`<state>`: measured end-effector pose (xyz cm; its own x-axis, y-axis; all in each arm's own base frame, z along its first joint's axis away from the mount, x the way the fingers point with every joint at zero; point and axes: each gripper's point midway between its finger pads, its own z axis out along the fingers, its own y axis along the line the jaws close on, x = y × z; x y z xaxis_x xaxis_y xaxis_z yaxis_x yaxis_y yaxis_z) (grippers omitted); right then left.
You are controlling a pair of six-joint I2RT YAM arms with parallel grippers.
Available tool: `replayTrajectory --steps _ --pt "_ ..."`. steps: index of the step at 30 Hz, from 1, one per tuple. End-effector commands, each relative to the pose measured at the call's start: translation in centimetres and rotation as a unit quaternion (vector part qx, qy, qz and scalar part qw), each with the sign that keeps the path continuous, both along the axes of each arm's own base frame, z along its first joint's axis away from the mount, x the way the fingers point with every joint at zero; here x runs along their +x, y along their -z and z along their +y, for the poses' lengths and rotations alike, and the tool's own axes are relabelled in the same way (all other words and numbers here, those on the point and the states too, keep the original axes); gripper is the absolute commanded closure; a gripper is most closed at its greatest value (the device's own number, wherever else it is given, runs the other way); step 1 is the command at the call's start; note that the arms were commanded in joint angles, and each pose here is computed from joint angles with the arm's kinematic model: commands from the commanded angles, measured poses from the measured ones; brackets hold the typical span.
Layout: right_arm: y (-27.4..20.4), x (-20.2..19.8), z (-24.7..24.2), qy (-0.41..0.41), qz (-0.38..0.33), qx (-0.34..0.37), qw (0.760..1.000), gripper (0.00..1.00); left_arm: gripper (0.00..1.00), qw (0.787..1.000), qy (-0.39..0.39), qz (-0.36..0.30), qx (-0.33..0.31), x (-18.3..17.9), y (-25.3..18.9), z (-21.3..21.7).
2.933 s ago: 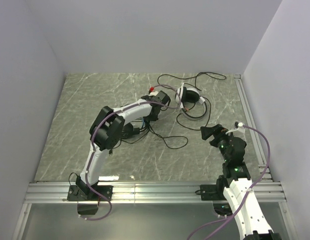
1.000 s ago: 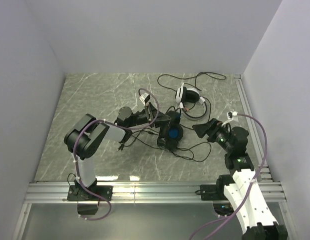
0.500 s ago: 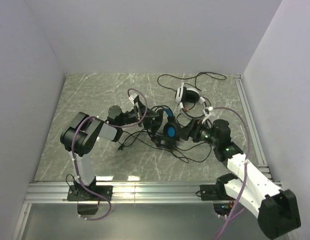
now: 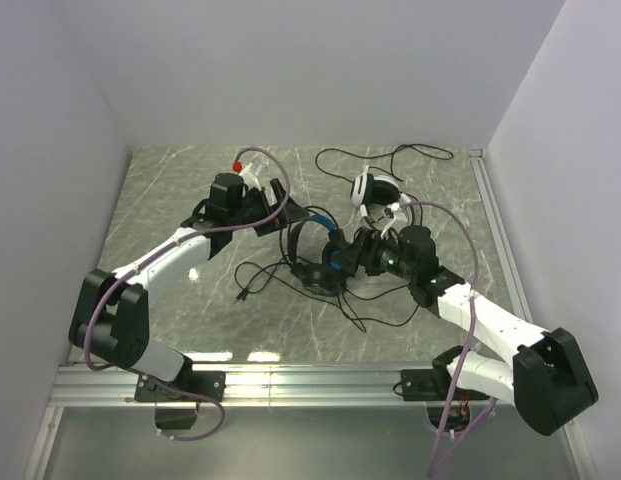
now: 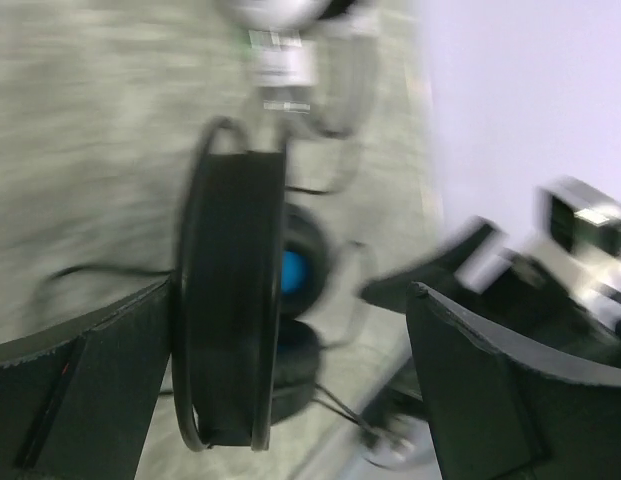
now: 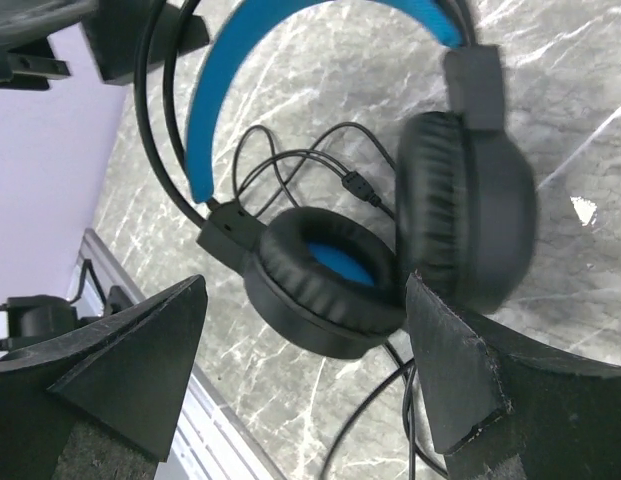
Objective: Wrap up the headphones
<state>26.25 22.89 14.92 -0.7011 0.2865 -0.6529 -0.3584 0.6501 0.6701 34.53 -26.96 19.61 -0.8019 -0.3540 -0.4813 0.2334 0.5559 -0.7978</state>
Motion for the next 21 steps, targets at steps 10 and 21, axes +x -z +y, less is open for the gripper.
replayTrajectory --steps 10,21 --pt "-3.4 1.9 1.3 -0.001 -0.065 -0.001 0.998 0.13 0.01 0.925 -0.23 0.034 0.3 0.1 2.8 12.1" --pt "-5.3 1.5 -0.4 0.024 -0.115 -0.016 0.993 0.12 0.1 0.9 -0.359 -0.146 0.198 -1.7 -6.6 16.8"
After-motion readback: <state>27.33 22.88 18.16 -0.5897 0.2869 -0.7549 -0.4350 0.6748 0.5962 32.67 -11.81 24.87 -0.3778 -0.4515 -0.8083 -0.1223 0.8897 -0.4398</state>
